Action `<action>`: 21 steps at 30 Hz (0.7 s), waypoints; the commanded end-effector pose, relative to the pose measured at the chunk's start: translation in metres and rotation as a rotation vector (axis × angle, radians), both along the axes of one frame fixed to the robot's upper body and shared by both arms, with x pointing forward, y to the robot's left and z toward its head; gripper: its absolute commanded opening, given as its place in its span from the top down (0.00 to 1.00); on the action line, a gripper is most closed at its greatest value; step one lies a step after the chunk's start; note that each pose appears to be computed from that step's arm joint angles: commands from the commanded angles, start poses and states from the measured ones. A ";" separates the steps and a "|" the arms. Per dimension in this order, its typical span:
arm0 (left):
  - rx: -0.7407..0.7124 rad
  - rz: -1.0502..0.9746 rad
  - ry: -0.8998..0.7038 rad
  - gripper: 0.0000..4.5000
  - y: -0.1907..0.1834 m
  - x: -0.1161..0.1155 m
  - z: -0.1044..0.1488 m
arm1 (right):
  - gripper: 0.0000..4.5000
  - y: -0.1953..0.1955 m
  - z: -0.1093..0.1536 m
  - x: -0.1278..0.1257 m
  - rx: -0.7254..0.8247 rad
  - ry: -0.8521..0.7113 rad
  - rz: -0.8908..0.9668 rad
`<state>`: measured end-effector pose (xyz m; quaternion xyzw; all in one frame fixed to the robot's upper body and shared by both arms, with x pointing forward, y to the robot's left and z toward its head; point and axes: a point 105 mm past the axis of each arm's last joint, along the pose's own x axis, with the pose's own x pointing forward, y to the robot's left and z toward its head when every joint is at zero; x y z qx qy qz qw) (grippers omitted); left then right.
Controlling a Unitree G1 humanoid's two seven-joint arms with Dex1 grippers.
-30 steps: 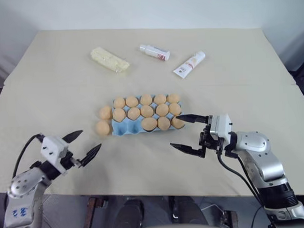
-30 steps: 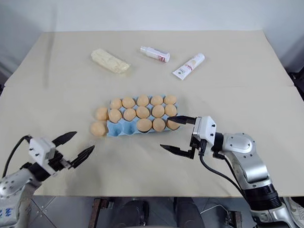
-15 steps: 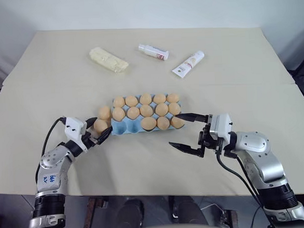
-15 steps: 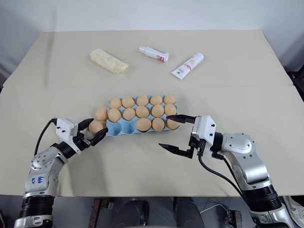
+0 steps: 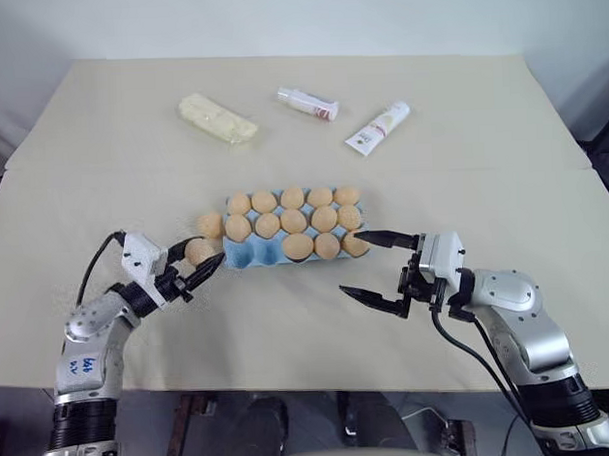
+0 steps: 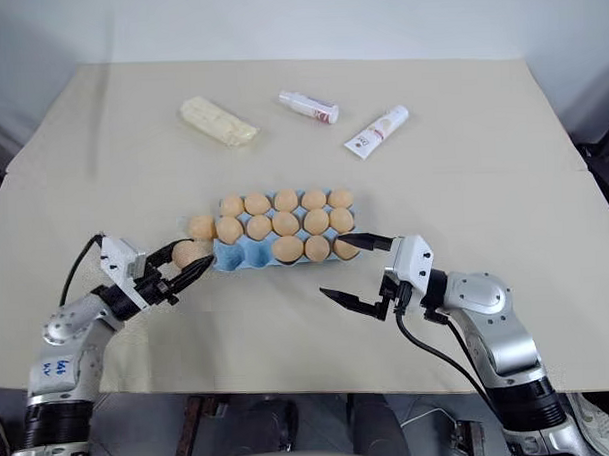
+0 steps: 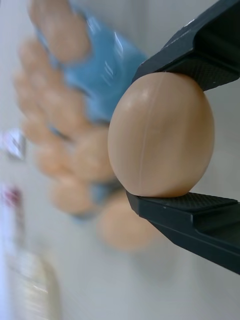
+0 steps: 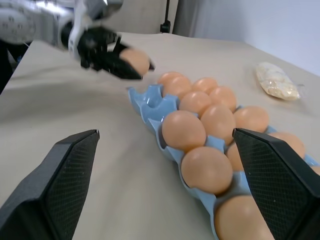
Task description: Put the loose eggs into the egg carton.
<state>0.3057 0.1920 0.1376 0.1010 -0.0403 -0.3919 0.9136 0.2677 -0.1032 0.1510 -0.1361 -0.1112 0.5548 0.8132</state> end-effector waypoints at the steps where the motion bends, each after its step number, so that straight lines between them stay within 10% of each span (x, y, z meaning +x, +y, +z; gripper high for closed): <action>1: -0.006 -0.137 -0.042 0.49 -0.037 0.005 0.018 | 0.00 0.000 0.011 -0.004 0.013 -0.056 -0.001; 9: 0.033 -0.283 0.000 0.49 -0.078 0.017 0.005 | 0.00 0.001 0.014 -0.006 0.028 -0.073 -0.038; 16: 0.026 -0.224 -0.022 0.00 -0.062 0.020 0.009 | 0.00 0.000 0.010 -0.008 0.039 -0.070 -0.061; 21: 0.012 -0.182 -0.067 0.00 -0.042 0.011 0.022 | 0.00 0.000 0.007 -0.007 0.043 -0.063 -0.058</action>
